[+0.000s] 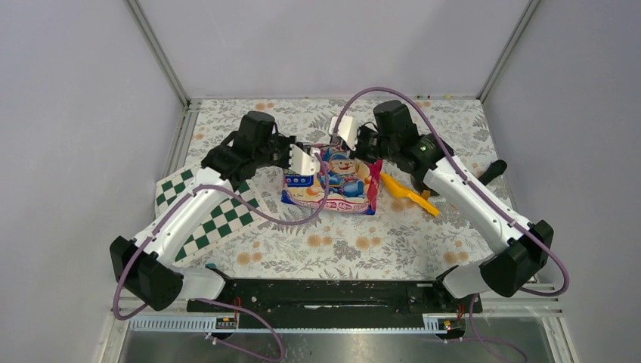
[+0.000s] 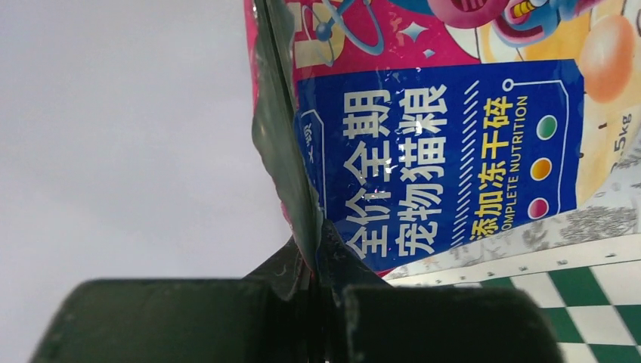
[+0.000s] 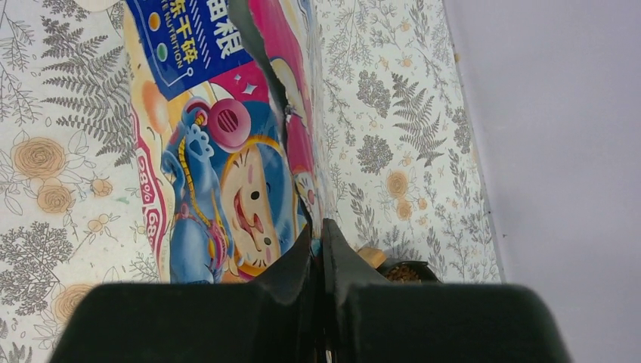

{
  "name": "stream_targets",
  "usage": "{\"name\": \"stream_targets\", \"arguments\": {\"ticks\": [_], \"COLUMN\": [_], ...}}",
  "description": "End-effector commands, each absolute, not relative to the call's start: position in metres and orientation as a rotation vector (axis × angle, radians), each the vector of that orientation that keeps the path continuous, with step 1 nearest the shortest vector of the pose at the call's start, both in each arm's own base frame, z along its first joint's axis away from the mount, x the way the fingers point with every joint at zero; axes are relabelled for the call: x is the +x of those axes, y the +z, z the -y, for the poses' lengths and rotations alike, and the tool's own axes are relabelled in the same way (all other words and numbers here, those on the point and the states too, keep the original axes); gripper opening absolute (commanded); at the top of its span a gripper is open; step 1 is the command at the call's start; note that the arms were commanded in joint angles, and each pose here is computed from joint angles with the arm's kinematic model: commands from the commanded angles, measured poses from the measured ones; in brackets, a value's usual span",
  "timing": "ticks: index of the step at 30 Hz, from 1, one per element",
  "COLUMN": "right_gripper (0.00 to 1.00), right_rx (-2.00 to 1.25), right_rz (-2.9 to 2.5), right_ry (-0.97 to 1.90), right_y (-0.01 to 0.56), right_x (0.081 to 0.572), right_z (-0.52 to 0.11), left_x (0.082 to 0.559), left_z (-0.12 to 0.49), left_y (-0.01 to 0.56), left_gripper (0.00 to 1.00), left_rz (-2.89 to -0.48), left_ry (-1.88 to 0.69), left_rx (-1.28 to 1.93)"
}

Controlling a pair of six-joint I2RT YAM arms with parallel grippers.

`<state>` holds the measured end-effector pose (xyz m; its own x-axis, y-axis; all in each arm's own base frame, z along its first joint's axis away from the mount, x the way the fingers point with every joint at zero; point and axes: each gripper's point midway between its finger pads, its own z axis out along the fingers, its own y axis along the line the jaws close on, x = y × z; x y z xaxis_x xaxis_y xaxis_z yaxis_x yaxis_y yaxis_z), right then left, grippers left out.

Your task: Serve the pet food

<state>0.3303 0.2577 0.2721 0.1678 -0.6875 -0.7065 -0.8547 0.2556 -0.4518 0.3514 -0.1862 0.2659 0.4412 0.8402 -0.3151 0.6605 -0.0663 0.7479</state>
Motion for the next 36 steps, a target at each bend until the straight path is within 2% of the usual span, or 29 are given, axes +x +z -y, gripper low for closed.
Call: {"name": "stream_targets", "arguments": {"ticks": [1,4,7,12,18,20,23,28,32,36], "right_gripper": [0.00,0.00,0.00,0.00,0.08,0.13,0.20,0.33,0.37,0.36], "right_rx": [-1.258,-1.236,-1.265,-1.369,-1.396,-1.400,-1.406,-1.410,-1.427,-1.448], "right_rz": [-1.317,-1.294,-1.336,-1.455,-1.506,-1.513,-1.511,-1.497,-1.492,-1.484], "right_ry": [0.121,0.114,0.092,0.193,0.299,0.337,0.392,0.437,0.444,0.426], "right_y": [0.379,0.388,0.367,0.317,0.298,0.296,0.294,0.294,0.292,0.286], "right_x": [0.329,0.324,0.326,0.312,0.307,0.308,0.308,0.309,0.312,0.317], "right_z": [-0.245,-0.241,-0.237,-0.241,-0.253,-0.261,-0.272,-0.285,-0.291,-0.297], "left_x": [0.381,0.376,0.365,0.330,0.298,0.295,0.297,0.302,0.305,0.307], "left_z": [0.118,0.117,0.121,0.132,0.152,0.163,0.176,0.196,0.208,0.215], "left_y": [0.340,0.351,0.329,0.276,0.272,0.277,0.277,0.280,0.287,0.284], "left_gripper": [0.00,0.00,0.00,0.00,0.00,0.12,0.20,0.25,0.27,0.27], "left_rz": [-1.279,-1.247,-1.286,-1.419,-1.457,-1.434,-1.407,-1.351,-1.332,-1.303], "left_ry": [0.763,0.783,0.711,0.440,0.168,0.100,0.036,-0.039,-0.063,-0.032], "left_rx": [1.603,1.574,1.598,1.623,1.618,1.610,1.608,1.629,1.673,1.718]}}
